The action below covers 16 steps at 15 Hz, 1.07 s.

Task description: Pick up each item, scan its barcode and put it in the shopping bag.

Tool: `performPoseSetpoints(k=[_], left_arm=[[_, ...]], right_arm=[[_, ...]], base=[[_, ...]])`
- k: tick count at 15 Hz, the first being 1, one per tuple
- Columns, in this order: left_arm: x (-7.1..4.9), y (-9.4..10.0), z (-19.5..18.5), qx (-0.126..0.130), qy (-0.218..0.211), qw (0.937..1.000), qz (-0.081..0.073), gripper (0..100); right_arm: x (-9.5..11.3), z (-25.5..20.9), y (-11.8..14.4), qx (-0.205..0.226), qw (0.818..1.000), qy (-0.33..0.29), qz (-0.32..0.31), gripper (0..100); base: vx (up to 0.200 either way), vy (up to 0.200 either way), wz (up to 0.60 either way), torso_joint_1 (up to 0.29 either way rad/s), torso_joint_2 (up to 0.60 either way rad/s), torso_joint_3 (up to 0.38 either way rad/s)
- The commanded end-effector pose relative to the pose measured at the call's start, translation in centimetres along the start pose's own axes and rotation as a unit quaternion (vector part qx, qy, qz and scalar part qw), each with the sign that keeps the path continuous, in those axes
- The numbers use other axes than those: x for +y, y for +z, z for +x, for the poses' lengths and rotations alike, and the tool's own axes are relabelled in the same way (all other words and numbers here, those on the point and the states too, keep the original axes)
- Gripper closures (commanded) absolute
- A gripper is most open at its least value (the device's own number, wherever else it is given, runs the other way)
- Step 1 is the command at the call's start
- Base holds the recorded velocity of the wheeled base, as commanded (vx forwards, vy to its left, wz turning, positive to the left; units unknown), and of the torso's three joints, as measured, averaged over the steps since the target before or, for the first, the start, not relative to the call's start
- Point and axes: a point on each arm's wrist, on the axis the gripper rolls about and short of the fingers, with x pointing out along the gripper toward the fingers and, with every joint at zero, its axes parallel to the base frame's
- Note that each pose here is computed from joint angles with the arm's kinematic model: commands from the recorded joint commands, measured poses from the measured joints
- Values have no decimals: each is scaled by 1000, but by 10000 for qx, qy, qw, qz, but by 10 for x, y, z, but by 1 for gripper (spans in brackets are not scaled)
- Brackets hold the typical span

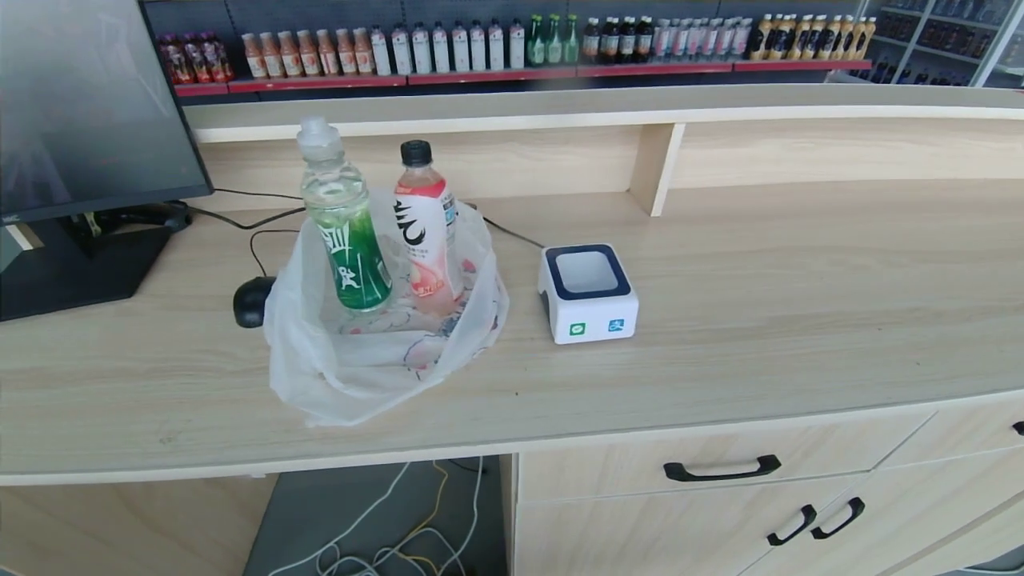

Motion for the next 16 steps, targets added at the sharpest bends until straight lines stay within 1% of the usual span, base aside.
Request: performPoseSetpoints(k=[1, 4, 16], left_arm=[[0, 0, 0, -3, -1, 10000, 0, 0], [0, 0, 0, -3, -1, 10000, 23, 0], [0, 0, 0, -3, -1, 10000, 8, 0]], right_arm=[[0, 0, 0, 6, 10000, 3, 1, 0], [0, 0, 0, 6, 10000, -4, 1, 0], [0, 0, 0, 6, 10000, 3, 1, 0]], base=[[0, -200, 0, 7, 7, 2], [0, -200, 0, 1, 7, 4], [0, 0, 0, 0, 0, 0]])
